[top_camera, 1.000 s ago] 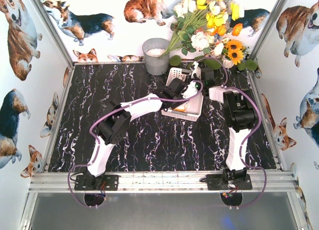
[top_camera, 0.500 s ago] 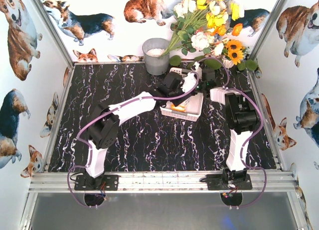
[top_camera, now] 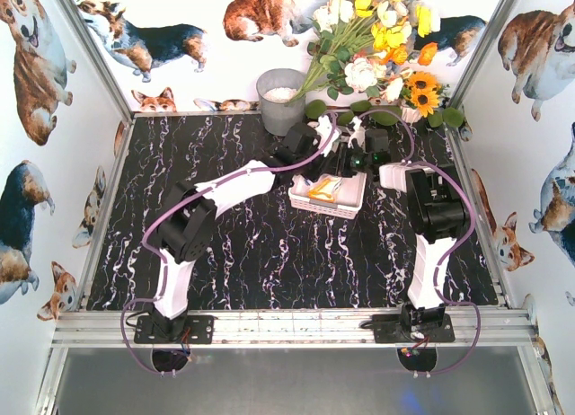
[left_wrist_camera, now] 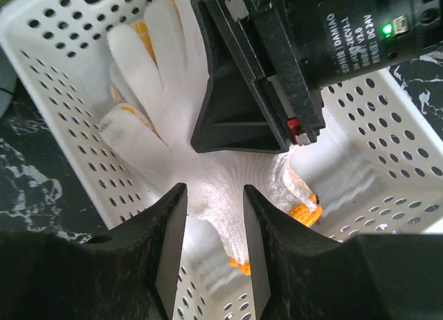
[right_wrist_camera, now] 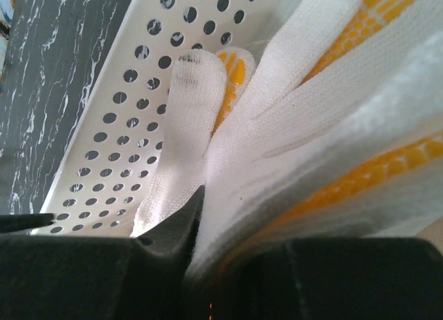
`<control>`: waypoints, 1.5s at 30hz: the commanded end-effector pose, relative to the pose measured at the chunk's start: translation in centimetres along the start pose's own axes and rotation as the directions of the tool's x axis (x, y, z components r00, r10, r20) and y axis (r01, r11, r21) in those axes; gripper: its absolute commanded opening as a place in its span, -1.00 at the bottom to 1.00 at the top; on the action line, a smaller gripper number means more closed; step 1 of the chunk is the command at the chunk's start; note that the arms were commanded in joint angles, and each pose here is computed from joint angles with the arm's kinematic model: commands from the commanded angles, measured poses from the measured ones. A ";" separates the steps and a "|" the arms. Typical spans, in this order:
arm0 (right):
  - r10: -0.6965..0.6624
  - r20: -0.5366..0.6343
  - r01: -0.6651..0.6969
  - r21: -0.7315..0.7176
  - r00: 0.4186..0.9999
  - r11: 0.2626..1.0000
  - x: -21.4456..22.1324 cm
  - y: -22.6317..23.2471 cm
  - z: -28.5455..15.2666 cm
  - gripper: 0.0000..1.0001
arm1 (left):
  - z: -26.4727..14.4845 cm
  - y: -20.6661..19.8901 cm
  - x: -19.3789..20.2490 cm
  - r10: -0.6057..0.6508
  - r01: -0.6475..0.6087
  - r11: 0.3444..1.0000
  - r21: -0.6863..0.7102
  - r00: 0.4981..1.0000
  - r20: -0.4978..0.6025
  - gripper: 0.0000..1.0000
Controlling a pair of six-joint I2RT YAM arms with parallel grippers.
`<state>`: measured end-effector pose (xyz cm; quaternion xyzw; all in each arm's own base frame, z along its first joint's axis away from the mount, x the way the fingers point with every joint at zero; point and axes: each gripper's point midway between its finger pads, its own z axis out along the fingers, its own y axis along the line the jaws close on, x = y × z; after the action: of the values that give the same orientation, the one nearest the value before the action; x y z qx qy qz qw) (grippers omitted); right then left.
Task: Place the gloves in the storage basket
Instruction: Place the glove in the bin.
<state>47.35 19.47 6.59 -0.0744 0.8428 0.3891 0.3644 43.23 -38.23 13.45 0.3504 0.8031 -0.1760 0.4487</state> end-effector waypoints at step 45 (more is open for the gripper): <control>-0.246 0.237 0.119 0.446 0.940 0.887 -12.3 -1.0 -8.3 -0.25 | 1.4 -3.0 10.7 -0.113 0.140 0.984 0.112 0.968 -0.223 -0.51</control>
<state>50.72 13.53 11.67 -0.0249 0.8663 0.2295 0.4430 39.95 -38.42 5.48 0.3339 0.8371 -0.2288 0.3678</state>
